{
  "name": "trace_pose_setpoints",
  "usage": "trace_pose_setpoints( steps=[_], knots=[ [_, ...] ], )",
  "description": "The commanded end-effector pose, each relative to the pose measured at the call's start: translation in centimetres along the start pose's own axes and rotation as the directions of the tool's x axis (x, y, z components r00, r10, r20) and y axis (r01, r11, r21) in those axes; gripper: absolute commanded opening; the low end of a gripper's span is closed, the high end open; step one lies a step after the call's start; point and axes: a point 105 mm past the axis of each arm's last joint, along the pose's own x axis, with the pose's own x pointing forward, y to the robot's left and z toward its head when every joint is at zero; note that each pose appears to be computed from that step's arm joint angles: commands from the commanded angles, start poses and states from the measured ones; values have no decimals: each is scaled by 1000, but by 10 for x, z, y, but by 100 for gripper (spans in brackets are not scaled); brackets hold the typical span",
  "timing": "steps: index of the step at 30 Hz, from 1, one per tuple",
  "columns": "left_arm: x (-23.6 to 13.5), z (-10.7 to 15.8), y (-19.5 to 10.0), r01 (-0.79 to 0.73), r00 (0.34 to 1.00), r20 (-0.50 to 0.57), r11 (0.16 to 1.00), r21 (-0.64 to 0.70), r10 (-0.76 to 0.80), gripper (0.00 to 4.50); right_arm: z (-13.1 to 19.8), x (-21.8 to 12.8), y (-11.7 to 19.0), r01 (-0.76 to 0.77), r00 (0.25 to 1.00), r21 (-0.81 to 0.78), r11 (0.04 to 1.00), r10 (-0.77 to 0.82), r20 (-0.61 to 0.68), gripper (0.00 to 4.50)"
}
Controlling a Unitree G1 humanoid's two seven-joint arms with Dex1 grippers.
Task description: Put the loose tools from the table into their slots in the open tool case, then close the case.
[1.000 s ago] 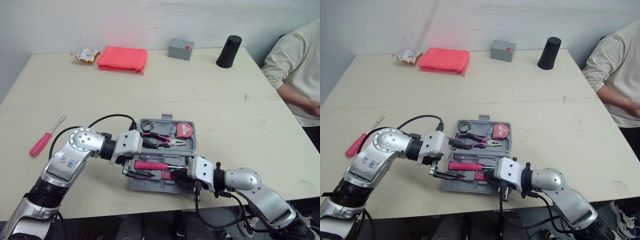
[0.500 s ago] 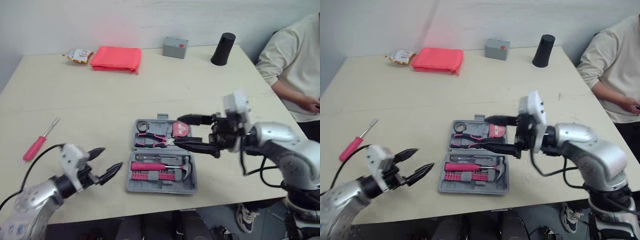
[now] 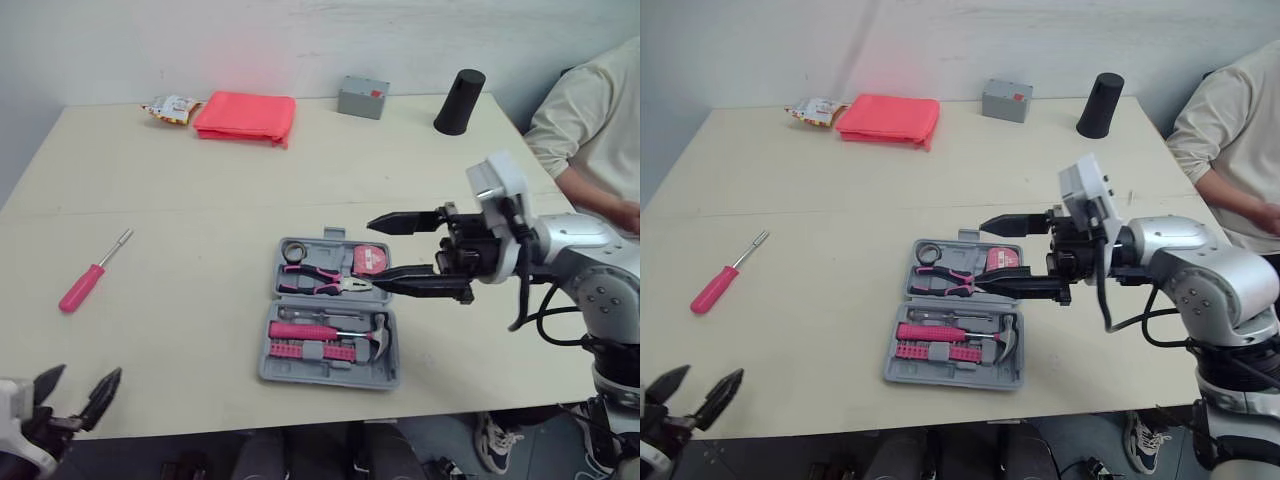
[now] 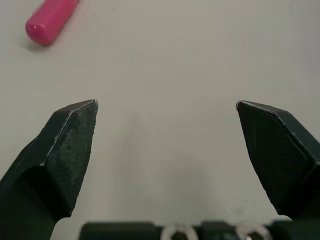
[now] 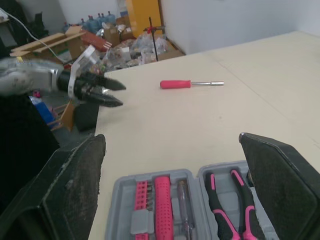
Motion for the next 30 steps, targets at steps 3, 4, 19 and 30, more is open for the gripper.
trace_pose_setpoints(
  steps=[3, 4, 19, 30],
  knots=[
    [31, 37, 51, 42, 999, 1, 990, 133, -42, 450, -3, 4, 4, 17, 999, -95, 995, -20, -33, 446],
    [40, 43, 54, 73, 997, -13, 985, 154, -72, 450, -5, 4, 7, 14, 999, -94, 995, -18, -36, 446],
    [115, 15, 83, 149, 953, -283, 979, 139, -104, 424, -5, -5, 29, 140, 989, -77, 987, -143, -33, 449],
    [122, 61, 48, 341, 933, -205, 912, 230, -297, 54, -1, -10, 27, 183, 981, -93, 979, -187, -40, 450]
  ],
)
